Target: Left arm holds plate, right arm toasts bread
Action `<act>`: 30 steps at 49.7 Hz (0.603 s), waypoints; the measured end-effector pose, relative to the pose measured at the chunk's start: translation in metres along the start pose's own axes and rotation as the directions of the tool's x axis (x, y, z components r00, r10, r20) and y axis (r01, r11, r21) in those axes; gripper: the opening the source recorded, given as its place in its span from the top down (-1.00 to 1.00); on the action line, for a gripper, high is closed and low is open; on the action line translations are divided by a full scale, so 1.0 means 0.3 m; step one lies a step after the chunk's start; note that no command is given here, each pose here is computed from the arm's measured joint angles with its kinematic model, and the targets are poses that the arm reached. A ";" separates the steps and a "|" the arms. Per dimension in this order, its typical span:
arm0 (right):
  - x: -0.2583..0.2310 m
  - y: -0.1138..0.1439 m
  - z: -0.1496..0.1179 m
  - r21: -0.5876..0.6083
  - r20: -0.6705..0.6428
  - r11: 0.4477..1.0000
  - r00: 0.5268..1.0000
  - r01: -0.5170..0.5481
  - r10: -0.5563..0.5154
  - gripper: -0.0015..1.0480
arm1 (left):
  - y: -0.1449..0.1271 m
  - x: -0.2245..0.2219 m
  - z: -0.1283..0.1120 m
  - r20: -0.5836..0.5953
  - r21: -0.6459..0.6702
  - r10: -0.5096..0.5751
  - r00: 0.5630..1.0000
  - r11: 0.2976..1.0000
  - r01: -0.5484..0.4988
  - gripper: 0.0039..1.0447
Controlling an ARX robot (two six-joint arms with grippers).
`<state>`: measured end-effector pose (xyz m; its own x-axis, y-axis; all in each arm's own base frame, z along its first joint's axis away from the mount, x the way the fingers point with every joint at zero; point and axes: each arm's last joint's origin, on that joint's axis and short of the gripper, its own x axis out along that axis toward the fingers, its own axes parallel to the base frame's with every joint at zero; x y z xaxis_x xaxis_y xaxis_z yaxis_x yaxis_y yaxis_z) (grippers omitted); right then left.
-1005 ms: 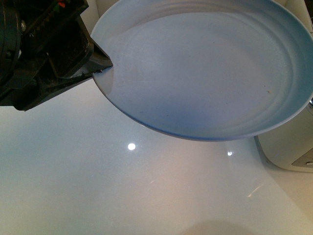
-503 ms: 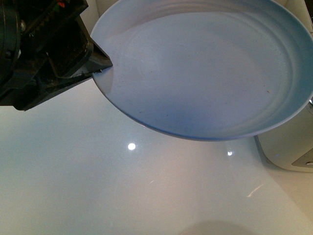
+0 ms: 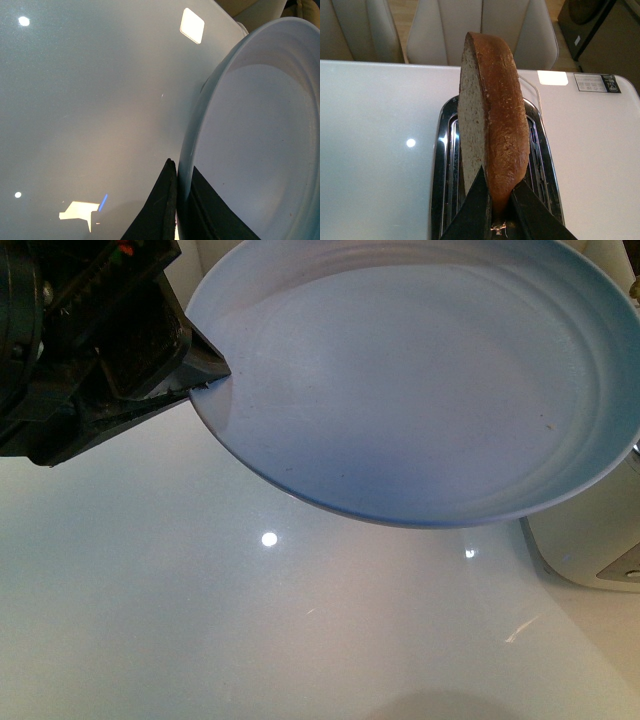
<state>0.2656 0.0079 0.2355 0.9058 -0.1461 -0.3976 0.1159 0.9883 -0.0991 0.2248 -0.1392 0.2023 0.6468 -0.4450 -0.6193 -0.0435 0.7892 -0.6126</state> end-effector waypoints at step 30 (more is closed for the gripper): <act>0.046 0.010 -0.054 -0.010 -0.045 1.000 0.999 0.015 -0.016 0.95 | 0.000 0.000 0.000 0.000 0.000 0.000 1.000 1.000 0.000 0.95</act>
<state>0.2718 0.0081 0.2150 0.8848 -0.1634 -0.4363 0.1258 0.9855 -0.1140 0.2248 -0.1392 0.2023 0.6468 -0.4450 -0.6193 -0.0435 0.7892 -0.6126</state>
